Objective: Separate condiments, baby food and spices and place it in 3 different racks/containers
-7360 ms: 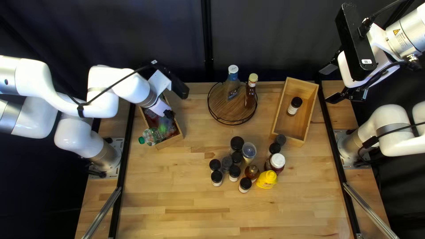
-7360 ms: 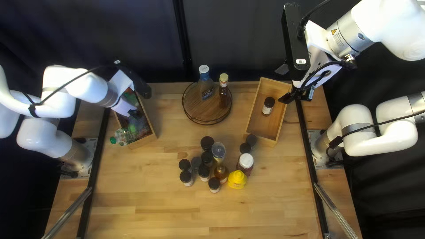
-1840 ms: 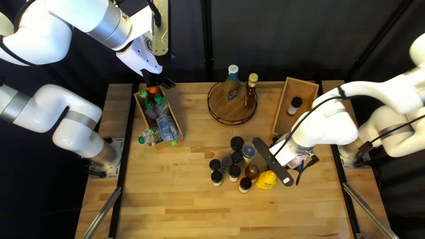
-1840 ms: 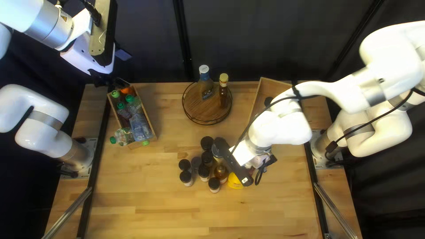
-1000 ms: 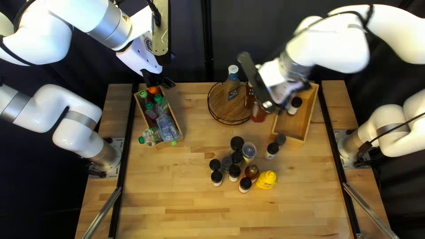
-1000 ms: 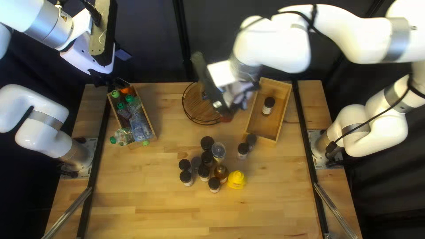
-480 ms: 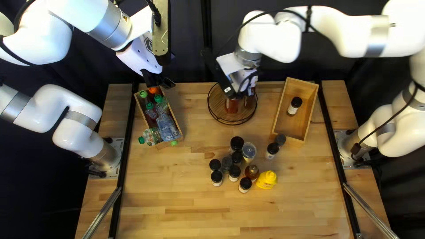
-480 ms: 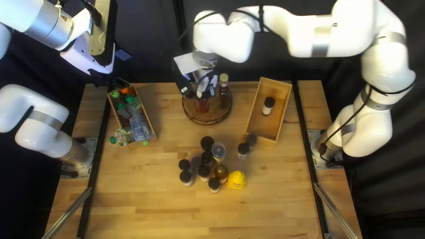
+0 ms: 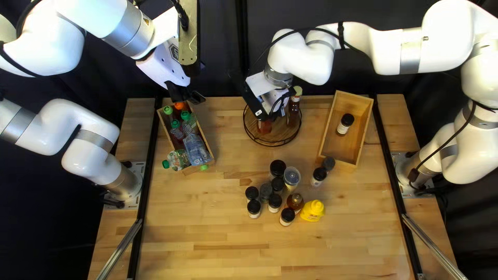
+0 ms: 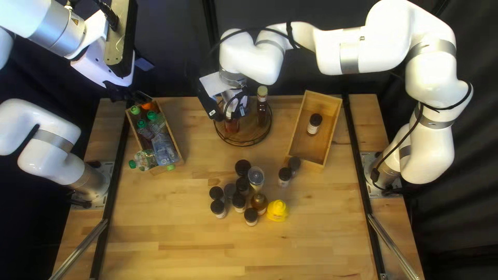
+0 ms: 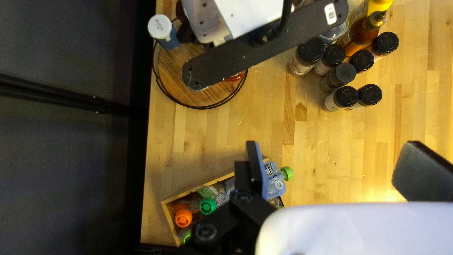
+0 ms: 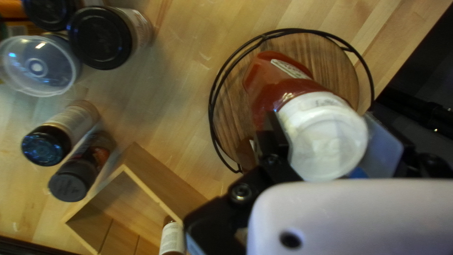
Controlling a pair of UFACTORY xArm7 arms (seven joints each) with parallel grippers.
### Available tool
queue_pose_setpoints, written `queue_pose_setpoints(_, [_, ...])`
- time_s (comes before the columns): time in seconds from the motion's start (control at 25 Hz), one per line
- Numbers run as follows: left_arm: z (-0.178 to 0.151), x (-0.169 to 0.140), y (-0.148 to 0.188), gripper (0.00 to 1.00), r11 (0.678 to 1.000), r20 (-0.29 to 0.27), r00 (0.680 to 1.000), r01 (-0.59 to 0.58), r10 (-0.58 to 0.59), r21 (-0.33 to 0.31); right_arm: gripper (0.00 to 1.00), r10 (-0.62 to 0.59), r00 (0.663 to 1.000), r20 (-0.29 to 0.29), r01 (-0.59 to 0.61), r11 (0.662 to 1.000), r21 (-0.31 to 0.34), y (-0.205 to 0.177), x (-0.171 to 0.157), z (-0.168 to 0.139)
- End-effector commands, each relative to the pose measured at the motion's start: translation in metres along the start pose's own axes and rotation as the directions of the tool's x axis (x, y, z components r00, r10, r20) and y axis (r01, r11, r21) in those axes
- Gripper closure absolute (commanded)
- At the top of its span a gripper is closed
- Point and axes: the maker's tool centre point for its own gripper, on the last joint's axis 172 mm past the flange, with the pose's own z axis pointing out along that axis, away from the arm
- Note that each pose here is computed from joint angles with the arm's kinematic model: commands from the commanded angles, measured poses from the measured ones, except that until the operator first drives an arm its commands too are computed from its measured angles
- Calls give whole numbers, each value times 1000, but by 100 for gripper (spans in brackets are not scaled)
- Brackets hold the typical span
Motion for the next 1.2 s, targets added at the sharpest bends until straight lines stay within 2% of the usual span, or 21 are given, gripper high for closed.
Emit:
queue_pose_setpoints(0.04, [0,0,0,0,1000,0,1000,0,0,0,100,-5,1000,11,5,1000,1,1,0,11])
queue_pose_setpoints(0.36, [0,0,0,0,1000,0,1000,0,0,0,100,-5,1000,24,5,1000,-1,5,-3,30])
queue_pose_setpoints(0.72, [0,0,0,0,1000,0,1000,0,0,0,98,0,1000,17,0,1000,1,9,-3,39])
queue_pose_setpoints(0.76, [0,0,0,0,1000,0,1000,0,0,0,89,-3,1000,15,3,1000,8,9,-2,41])
queue_pose_setpoints(0.8, [0,0,0,0,1000,0,1000,0,0,0,74,-5,1000,13,5,1000,14,9,-2,43])
queue_pose_setpoints(0.88, [0,0,0,0,1000,0,1000,0,0,0,53,-12,1000,11,12,1000,25,9,0,44])
queue_pose_setpoints(0.92, [0,0,0,0,1000,0,1000,0,0,0,37,-15,1000,10,14,999,30,8,0,45])
queue_pose_setpoints(1.04, [0,0,0,0,1000,0,1000,0,0,0,20,-20,1000,8,20,999,40,7,-1,45])
queue_pose_setpoints(1.08, [0,0,0,0,1000,0,1000,0,0,0,19,-22,1000,7,21,999,41,7,-1,44])
queue_pose_setpoints(1.12, [0,0,0,0,1000,0,1000,0,0,0,12,-22,1000,6,22,999,42,6,-2,44])
queue_pose_setpoints(1.2, [0,0,0,0,1000,0,1000,0,0,0,5,-23,1000,3,23,999,42,4,-1,37])
